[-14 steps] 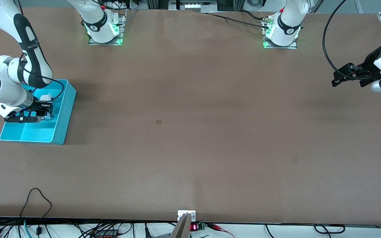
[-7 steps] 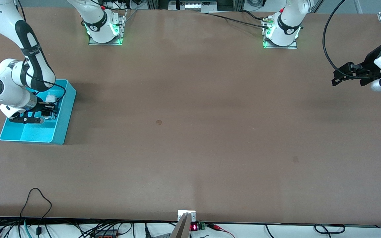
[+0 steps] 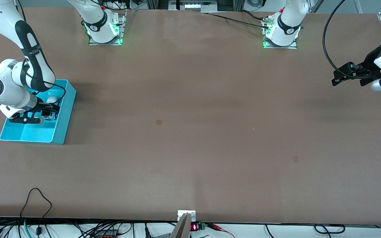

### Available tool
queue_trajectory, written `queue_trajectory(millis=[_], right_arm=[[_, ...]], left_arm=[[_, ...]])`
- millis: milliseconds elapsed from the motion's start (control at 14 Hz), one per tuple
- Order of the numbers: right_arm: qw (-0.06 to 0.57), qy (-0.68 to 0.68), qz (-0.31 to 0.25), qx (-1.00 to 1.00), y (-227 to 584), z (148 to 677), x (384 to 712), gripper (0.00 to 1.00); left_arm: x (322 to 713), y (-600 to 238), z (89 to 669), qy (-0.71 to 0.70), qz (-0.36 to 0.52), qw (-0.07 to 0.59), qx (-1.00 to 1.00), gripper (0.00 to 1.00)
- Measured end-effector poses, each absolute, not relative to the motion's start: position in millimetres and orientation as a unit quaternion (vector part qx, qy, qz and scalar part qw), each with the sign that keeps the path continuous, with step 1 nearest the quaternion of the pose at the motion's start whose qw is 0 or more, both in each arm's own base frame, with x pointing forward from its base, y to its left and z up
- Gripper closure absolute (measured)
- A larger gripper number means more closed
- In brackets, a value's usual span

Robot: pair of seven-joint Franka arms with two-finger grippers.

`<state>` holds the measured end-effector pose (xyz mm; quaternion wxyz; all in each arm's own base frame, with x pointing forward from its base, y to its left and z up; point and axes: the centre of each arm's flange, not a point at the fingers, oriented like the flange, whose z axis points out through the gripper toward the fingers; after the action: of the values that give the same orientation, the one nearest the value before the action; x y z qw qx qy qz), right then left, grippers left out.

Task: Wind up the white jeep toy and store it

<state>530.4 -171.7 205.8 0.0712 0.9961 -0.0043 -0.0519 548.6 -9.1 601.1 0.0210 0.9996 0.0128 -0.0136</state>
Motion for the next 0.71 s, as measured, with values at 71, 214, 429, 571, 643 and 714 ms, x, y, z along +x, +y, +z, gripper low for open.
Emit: queue_trajectory(millis=[71,214,429,571,643,714], right_arm=[[0.072,-0.004,-0.048,0.996,-172.3,209.1,533.3,0.00],[0.075,-0.006,-0.038,0.996,-174.0,224.0,540.7,0.00],[0.071,-0.016,-0.054,0.996,-176.7,288.7,550.5,0.00],[0.067,-0.019,-0.063,0.996,-170.4,353.3,558.8,0.00],[0.059,-0.021,-0.064,0.996,-163.2,386.2,562.8,0.00],[0.046,-0.025,-0.063,0.997,-155.6,414.7,565.7,0.00]], left_arm=[[548.6,-9.1,601.1,0.013,-0.014,0.021,1.000,0.00],[548.6,-9.0,601.1,0.013,-0.014,0.021,1.000,0.00],[548.6,-8.7,601.1,0.013,-0.014,0.021,1.000,0.00],[548.4,-8.7,601.4,0.013,-0.013,0.021,1.000,0.00],[548.1,-8.7,601.9,0.013,-0.013,0.021,1.000,0.00],[547.6,-8.7,603.0,0.013,-0.012,0.021,1.000,0.00]])
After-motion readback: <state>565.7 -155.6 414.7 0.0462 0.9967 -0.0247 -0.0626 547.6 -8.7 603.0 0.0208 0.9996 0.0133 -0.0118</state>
